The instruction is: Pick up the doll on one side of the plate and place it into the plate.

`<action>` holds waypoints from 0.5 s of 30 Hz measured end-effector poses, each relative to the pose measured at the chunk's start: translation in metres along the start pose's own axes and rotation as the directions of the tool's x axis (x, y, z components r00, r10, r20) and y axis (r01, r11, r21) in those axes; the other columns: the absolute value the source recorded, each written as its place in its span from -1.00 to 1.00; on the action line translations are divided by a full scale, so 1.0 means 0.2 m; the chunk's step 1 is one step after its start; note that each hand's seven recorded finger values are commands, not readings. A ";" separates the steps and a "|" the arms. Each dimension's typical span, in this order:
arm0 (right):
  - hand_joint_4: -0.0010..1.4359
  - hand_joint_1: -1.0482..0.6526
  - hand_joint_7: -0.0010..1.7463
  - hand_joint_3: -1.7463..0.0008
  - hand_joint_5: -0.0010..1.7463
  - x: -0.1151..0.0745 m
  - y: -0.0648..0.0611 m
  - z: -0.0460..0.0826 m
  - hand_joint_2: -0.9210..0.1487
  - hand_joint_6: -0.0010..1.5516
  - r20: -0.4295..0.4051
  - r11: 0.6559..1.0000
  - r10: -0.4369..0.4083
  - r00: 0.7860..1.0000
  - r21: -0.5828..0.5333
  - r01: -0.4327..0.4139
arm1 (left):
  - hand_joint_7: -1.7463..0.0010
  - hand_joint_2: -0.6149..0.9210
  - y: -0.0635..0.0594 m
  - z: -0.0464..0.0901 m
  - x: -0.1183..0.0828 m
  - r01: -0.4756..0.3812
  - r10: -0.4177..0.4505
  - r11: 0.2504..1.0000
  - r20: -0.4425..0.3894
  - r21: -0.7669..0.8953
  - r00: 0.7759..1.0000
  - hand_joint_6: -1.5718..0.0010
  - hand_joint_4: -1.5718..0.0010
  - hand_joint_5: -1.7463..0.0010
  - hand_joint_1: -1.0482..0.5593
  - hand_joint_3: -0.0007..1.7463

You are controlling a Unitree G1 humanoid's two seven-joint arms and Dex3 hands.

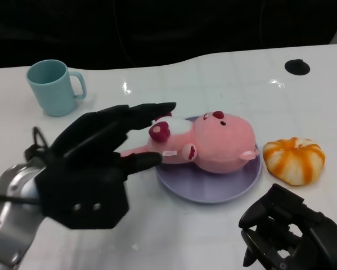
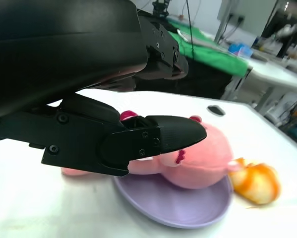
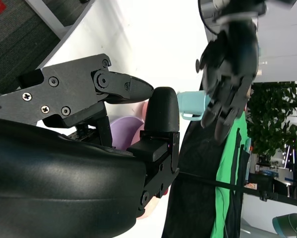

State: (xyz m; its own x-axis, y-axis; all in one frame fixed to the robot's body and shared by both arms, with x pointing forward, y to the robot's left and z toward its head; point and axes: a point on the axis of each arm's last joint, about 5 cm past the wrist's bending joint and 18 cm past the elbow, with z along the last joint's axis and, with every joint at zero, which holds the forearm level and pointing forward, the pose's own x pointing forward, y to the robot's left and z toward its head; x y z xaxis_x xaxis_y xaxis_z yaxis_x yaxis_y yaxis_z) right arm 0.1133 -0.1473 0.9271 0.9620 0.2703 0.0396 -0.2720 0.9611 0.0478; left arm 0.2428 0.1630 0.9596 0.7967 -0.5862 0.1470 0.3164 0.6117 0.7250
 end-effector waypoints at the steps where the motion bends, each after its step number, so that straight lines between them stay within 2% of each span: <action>1: -0.16 -0.21 0.79 0.43 0.94 0.00 0.00 0.00 -1.00 -0.34 0.000 1.000 0.001 1.000 0.000 -0.001 | 0.87 1.00 0.00 -0.01 -0.03 -0.025 0.025 0.998 -0.006 -0.049 1.000 0.32 0.54 0.22 -0.22 -0.73; 4: -0.16 -0.21 0.79 0.44 0.94 0.00 0.00 0.00 -1.00 -0.34 0.001 1.000 0.002 1.000 0.002 -0.002 | 0.83 1.00 -0.01 -0.03 -0.11 -0.069 0.066 0.985 -0.027 -0.160 0.997 0.17 0.44 0.08 -0.06 -0.74; 7: -0.16 -0.22 0.79 0.44 0.94 0.00 0.00 0.00 -0.99 -0.34 0.002 1.000 0.003 1.000 0.002 -0.003 | 0.75 0.97 -0.02 -0.04 -0.17 -0.081 0.073 0.972 -0.045 -0.219 0.996 -0.03 0.25 -0.02 0.17 -0.75; 9: -0.16 -0.21 0.79 0.45 0.94 0.00 0.00 0.00 -1.00 -0.34 0.002 1.000 0.004 1.000 0.002 -0.004 | 0.71 0.97 -0.03 -0.05 -0.23 -0.096 0.083 0.955 -0.058 -0.280 0.995 -0.11 0.18 -0.06 0.17 -0.74; 10: -0.16 -0.21 0.79 0.45 0.94 0.00 0.00 0.00 -1.00 -0.34 0.002 1.000 0.004 1.000 0.002 -0.004 | 0.58 0.92 -0.04 -0.05 -0.25 -0.111 0.095 0.947 -0.066 -0.302 0.993 -0.19 0.10 -0.16 0.20 -0.61; 12: -0.16 -0.21 0.79 0.44 0.94 0.00 0.00 0.00 -1.00 -0.34 0.001 1.000 0.004 1.000 0.002 -0.004 | 0.10 0.56 -0.06 -0.04 -0.29 -0.146 0.118 0.905 -0.094 -0.399 0.989 -0.07 0.04 -0.34 0.26 0.11; 14: -0.16 -0.21 0.79 0.44 0.94 0.00 0.00 0.00 -0.99 -0.34 0.002 1.000 0.005 1.000 0.002 -0.005 | -0.17 0.46 -0.09 -0.02 -0.33 -0.169 0.119 0.844 -0.130 -0.509 0.984 0.01 0.04 -0.51 0.30 0.37; 15: -0.16 -0.22 0.79 0.45 0.93 0.00 0.00 0.00 -0.99 -0.34 0.002 1.000 0.004 1.000 0.002 -0.004 | -0.25 0.46 -0.10 -0.01 -0.34 -0.178 0.111 0.815 -0.152 -0.551 0.982 0.02 0.03 -0.58 0.29 0.42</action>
State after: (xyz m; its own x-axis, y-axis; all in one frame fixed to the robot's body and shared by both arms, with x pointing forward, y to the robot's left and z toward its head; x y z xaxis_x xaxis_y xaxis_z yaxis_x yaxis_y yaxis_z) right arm 0.1138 -0.1466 0.9274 0.9607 0.2743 0.0420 -0.2762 0.9598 0.0495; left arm 0.1834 0.1922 0.9332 0.8959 -0.4269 0.1228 0.4002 0.8957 0.1938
